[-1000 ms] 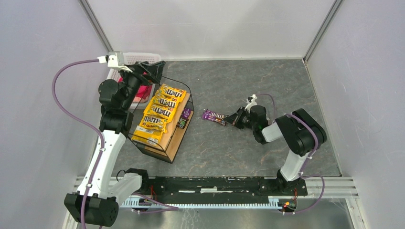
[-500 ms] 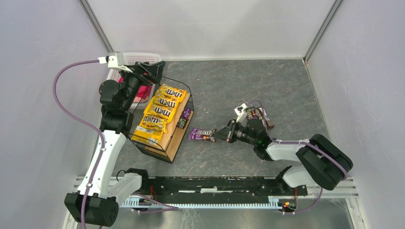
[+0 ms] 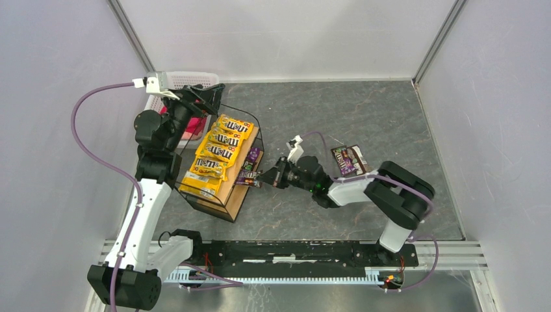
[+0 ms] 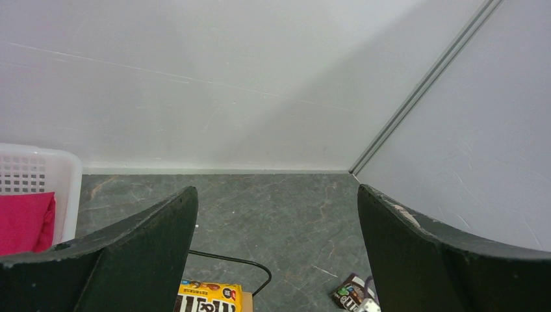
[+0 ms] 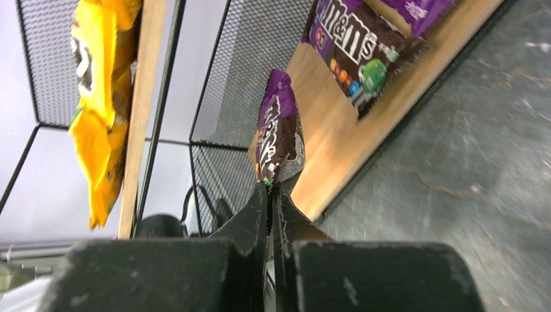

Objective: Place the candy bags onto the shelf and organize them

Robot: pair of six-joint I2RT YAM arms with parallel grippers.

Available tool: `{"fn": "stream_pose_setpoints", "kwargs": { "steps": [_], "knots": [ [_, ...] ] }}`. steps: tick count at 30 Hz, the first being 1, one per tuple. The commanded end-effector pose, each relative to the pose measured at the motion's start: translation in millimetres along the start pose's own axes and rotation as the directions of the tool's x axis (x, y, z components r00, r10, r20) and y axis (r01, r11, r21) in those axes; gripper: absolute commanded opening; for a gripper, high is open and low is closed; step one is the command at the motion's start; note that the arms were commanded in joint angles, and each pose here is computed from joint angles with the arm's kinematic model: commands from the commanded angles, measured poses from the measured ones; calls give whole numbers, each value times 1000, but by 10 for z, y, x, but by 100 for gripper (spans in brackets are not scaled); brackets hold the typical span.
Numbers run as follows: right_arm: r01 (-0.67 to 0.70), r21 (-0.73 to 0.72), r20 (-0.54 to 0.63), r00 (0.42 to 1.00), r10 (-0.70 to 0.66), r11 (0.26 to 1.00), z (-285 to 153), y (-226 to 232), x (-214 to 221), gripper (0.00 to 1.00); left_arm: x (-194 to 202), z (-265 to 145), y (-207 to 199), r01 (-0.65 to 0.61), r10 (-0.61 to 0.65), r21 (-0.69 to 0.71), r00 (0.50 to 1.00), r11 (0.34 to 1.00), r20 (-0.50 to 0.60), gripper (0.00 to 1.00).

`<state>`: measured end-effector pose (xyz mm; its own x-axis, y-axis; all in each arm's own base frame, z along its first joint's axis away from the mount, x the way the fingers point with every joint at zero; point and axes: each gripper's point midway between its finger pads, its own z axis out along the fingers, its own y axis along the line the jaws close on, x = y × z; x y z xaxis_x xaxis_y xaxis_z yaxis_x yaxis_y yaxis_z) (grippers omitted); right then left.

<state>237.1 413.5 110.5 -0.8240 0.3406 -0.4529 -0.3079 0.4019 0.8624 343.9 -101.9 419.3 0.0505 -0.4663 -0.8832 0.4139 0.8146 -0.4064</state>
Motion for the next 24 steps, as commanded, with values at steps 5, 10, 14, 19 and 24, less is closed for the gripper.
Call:
{"fn": "stream_pose_setpoints", "kwargs": {
  "steps": [5,10,14,19,24],
  "knots": [
    [-49,-11,146,988,50,999,578,142,-135,0,-128,-12,-83,-6,5,24,999,1000,44,98],
    [-59,50,182,982,49,997,636,-37,-88,0,-94,12,-78,5,-6,31,1000,1000,30,98],
    [-67,87,202,978,48,994,613,-148,-76,0,-90,30,-74,20,-21,39,1000,999,23,97],
    [-70,111,200,979,46,991,618,-218,-29,0,-71,49,-52,34,-35,44,999,998,15,97],
    [-69,108,183,982,49,992,638,-235,23,0,-56,59,-41,36,-36,43,999,998,11,97]
  ]
}}
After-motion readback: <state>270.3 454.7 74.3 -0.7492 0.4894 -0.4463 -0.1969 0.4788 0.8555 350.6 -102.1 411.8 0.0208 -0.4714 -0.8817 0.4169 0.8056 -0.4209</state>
